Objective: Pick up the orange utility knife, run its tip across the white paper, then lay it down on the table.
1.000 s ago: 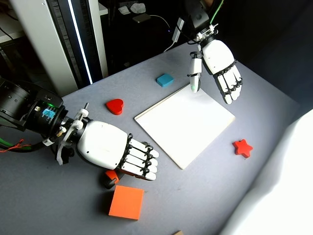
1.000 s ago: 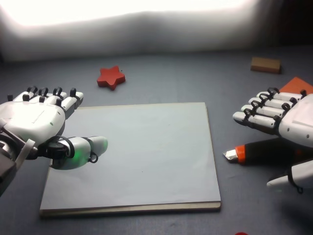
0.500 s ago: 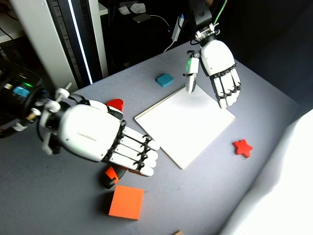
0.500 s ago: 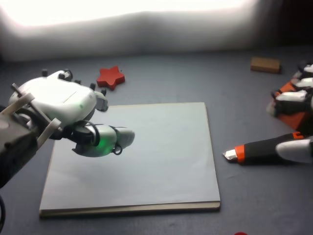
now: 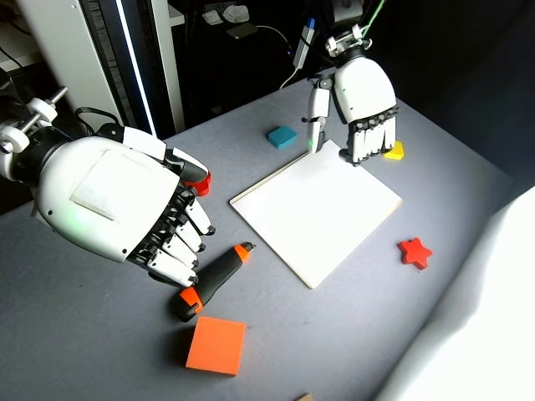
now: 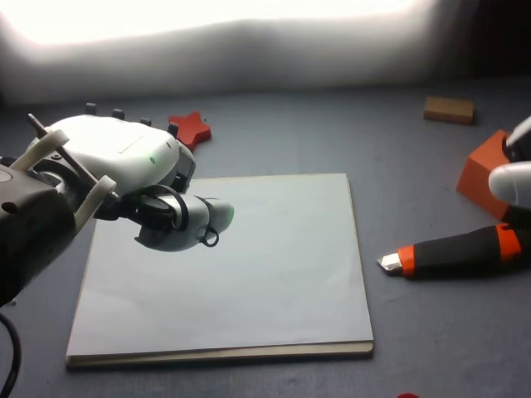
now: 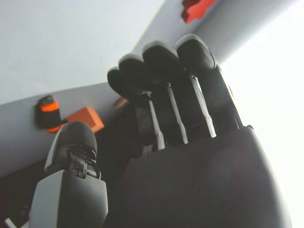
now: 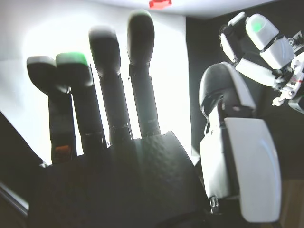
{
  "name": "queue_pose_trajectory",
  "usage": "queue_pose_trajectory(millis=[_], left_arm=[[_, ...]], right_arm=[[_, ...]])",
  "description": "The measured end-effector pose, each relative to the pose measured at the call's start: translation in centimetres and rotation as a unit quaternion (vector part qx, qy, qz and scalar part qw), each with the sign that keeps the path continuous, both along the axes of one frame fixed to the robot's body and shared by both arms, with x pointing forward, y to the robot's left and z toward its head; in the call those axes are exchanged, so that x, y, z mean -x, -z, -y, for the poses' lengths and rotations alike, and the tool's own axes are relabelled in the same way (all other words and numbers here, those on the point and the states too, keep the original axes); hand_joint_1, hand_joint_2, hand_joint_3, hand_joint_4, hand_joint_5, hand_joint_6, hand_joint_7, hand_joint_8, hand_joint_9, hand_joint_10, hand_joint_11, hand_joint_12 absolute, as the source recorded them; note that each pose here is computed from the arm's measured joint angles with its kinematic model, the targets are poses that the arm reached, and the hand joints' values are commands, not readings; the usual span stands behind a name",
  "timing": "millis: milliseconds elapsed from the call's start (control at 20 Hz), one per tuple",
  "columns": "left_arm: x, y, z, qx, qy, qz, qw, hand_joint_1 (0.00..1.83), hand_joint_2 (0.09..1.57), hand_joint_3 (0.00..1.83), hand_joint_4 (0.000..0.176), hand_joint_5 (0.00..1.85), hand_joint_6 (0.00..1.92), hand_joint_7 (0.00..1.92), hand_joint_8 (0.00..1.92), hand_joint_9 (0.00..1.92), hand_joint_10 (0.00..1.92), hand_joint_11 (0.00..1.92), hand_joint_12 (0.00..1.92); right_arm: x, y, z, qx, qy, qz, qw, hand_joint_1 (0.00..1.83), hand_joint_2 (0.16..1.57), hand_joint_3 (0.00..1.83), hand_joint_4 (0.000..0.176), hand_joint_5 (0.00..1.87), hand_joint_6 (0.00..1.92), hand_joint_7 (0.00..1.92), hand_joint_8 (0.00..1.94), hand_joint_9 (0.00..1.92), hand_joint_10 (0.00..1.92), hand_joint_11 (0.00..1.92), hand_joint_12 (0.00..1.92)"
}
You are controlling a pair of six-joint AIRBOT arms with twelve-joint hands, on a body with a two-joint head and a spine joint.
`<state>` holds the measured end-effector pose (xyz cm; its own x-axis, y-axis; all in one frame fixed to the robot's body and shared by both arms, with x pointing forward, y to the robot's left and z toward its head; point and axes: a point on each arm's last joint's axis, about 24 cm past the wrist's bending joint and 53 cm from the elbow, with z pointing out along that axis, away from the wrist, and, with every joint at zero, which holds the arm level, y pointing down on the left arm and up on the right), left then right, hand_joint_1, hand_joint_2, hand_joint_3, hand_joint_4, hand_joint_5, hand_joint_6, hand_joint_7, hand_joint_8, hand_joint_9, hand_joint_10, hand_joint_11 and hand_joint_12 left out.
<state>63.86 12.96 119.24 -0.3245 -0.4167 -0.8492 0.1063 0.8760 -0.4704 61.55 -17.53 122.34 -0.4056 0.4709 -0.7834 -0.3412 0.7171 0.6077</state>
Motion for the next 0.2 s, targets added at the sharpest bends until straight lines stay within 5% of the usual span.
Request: queue_pose_trajectory(millis=[200], left_arm=[[0.01, 0.2, -0.38, 0.004, -0.005, -0.006, 1.0, 0.13, 1.35, 0.01, 0.0, 0.58, 1.89, 0.75, 1.92, 0.7, 1.92, 0.53, 1.92]], right_arm=[[0.1, 0.24, 0.22, 0.005, 0.001, 0.008, 1.0, 0.0, 1.29, 0.0, 0.0, 0.84, 1.39, 0.95, 1.73, 0.88, 1.92, 0.65, 1.92]])
